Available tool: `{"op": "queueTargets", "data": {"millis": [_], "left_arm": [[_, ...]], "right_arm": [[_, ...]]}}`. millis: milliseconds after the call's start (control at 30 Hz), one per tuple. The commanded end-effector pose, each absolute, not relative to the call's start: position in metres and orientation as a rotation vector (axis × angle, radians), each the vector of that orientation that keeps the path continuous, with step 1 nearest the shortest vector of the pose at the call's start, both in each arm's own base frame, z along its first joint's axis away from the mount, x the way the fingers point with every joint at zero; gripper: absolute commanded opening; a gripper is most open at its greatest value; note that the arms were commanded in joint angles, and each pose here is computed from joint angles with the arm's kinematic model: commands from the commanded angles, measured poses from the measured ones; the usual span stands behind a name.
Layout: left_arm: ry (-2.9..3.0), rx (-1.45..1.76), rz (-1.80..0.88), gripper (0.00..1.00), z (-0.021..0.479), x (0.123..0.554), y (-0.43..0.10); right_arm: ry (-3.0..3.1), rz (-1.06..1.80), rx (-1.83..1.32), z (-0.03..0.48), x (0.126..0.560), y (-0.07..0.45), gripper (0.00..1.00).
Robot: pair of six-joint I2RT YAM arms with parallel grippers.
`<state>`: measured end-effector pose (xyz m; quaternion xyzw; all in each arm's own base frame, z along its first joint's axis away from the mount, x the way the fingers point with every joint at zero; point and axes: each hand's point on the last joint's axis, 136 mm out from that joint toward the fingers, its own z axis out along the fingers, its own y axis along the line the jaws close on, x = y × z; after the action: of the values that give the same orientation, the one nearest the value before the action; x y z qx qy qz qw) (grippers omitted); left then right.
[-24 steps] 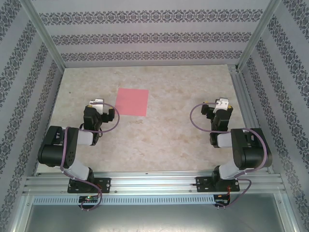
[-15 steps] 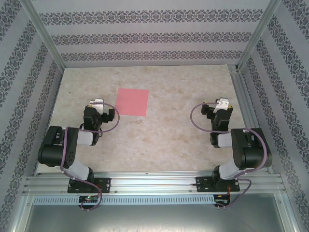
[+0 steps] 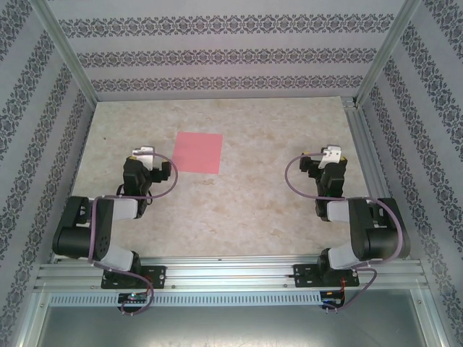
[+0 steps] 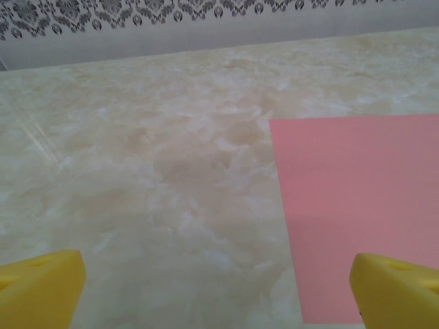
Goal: Fold a paper plane with a square sheet of paper (pick it up from the middle)
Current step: Move the square sheet of paper to the center of the table.
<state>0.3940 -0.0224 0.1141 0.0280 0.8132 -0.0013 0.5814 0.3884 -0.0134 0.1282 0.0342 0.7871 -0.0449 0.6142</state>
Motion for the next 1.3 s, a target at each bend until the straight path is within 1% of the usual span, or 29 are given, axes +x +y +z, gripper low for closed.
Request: {"op": "queueTargets", "data": {"millis": [0, 100, 200, 300, 400, 467, 533, 600, 667, 767, 833, 1000, 1167, 1267], "left_arm": [[1.872, -0.018, 0.009, 1.0, 0.15, 0.391, -0.008], [1.85, -0.054, -0.025, 1.0, 0.175, 0.384, -0.008], [1.835, -0.225, -0.028, 1.0, 0.196, 0.38, 0.007], [1.896, -0.525, 0.023, 1.0, 0.196, 0.373, 0.038], [1.991, -0.504, -0.074, 1.0, 0.194, 0.384, 0.023], [2.043, -0.486, -0.13, 1.0, 0.191, 0.389, 0.013], [2.064, -0.471, -0.184, 1.0, 0.188, 0.391, 0.005], [2.071, -0.45, -0.237, 1.0, 0.185, 0.393, -0.003], [2.09, -0.444, -0.267, 1.0, 0.179, 0.393, -0.008], [2.13, -0.463, -0.272, 1.0, 0.17, 0.391, -0.009], [2.144, -0.469, -0.267, 1.0, 0.165, 0.389, -0.008], [2.188, -0.455, -0.275, 1.0, 0.156, 0.386, -0.012], [2.225, -0.458, -0.32, 1.0, 0.149, 0.39, -0.019], [2.257, -0.421, -0.404, 1.0, 0.146, 0.398, -0.032]], "right_arm": [[1.915, -0.105, 0.078, 0.15, 0.393, -0.002, 0.98], [2.051, -0.081, 0.056, 0.158, 0.393, 0.018, 0.98], [2.127, 0.095, 0.145, 0.17, 0.397, 0.038, 0.98], [2.173, 0.324, 0.437, 0.179, 0.405, 0.048, 0.98], [2.197, 0.658, 0.428, 0.172, 0.42, 0.089, 0.98], [2.252, 0.766, 0.429, 0.165, 0.428, 0.116, 0.95], [2.351, 0.726, 0.349, 0.155, 0.432, 0.146, 0.94], [2.444, 0.526, 0.299, 0.144, 0.435, 0.166, 0.94], [2.501, 0.405, 0.203, 0.14, 0.436, 0.194, 0.94], [2.548, 0.295, 0.016, 0.138, 0.44, 0.25, 0.94], [2.574, 0.211, -0.057, 0.129, 0.441, 0.276, 0.94], [2.626, 0.249, -0.194, 0.11, 0.449, 0.345, 0.94], [2.658, 0.238, -0.224, 0.084, 0.466, 0.38, 0.9], [2.661, 0.254, -0.215, 0.071, 0.471, 0.391, 0.9]]}}
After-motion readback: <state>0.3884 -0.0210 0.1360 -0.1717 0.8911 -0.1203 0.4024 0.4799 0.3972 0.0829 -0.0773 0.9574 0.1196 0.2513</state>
